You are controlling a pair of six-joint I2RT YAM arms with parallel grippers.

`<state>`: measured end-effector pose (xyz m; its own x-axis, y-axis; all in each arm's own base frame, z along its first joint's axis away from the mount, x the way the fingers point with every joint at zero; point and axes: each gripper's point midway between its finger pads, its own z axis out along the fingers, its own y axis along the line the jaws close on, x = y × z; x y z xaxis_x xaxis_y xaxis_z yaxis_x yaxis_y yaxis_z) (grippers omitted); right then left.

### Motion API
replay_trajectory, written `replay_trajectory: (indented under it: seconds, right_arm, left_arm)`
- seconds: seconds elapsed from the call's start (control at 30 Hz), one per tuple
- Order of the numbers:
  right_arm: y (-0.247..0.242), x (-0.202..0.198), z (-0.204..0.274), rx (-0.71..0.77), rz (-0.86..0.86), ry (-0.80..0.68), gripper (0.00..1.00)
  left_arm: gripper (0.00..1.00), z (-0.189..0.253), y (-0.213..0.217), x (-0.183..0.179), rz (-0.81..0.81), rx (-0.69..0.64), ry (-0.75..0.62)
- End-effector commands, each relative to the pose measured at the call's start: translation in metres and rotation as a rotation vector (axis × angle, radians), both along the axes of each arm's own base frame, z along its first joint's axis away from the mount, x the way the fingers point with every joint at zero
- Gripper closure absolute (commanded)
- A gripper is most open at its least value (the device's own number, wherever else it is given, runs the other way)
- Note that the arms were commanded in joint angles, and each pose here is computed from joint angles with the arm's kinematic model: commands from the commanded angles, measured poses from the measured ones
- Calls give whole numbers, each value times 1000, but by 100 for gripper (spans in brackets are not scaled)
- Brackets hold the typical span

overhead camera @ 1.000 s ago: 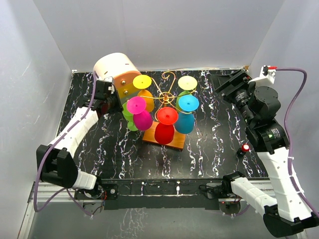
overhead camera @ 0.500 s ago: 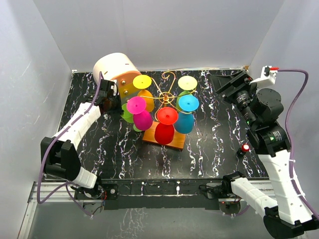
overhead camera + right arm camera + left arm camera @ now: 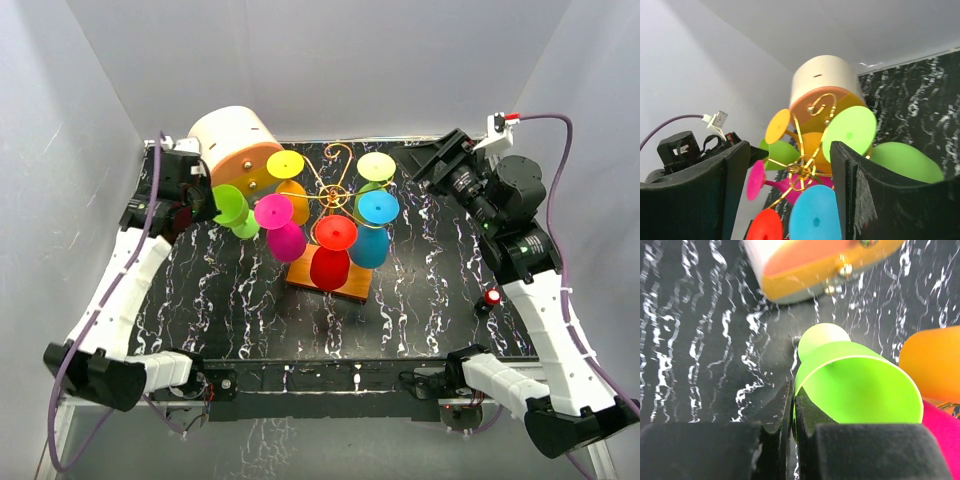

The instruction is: Place the wine glass upside down on the wine glass rack

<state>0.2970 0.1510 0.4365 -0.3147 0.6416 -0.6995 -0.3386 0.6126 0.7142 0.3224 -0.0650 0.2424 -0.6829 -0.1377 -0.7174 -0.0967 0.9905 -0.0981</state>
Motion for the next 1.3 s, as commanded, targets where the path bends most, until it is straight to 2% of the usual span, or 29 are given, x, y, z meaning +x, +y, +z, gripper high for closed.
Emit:
replay_trajectory:
  seconds: [0.0, 0.2, 0.37, 0.57, 0.8, 1.07, 1.27]
  right_arm:
    - [18, -20, 71, 151, 133, -185, 38]
    - [32, -22, 85, 240, 196, -197, 41]
    - [57, -34, 101, 278, 270, -228, 42]
    - [116, -53, 113, 343, 367, -251, 43]
    - [166, -68, 136, 433, 439, -293, 41]
    - [173, -55, 151, 647, 417, -208, 40]
    - [183, -68, 167, 782, 449, -157, 41]
  left_arm:
    - [100, 52, 37, -16, 137, 82, -135]
    - [100, 100, 51, -33, 211, 51, -280]
    - [100, 152, 46, -47, 199, -47, -409]
    - [100, 221, 28, -66, 124, -236, -635]
    - [100, 290, -1, -89, -65, -410, -890]
    - [100, 327, -38, -109, -293, -600, -1067]
    - [100, 332, -51, -109, -364, -673, -1134]
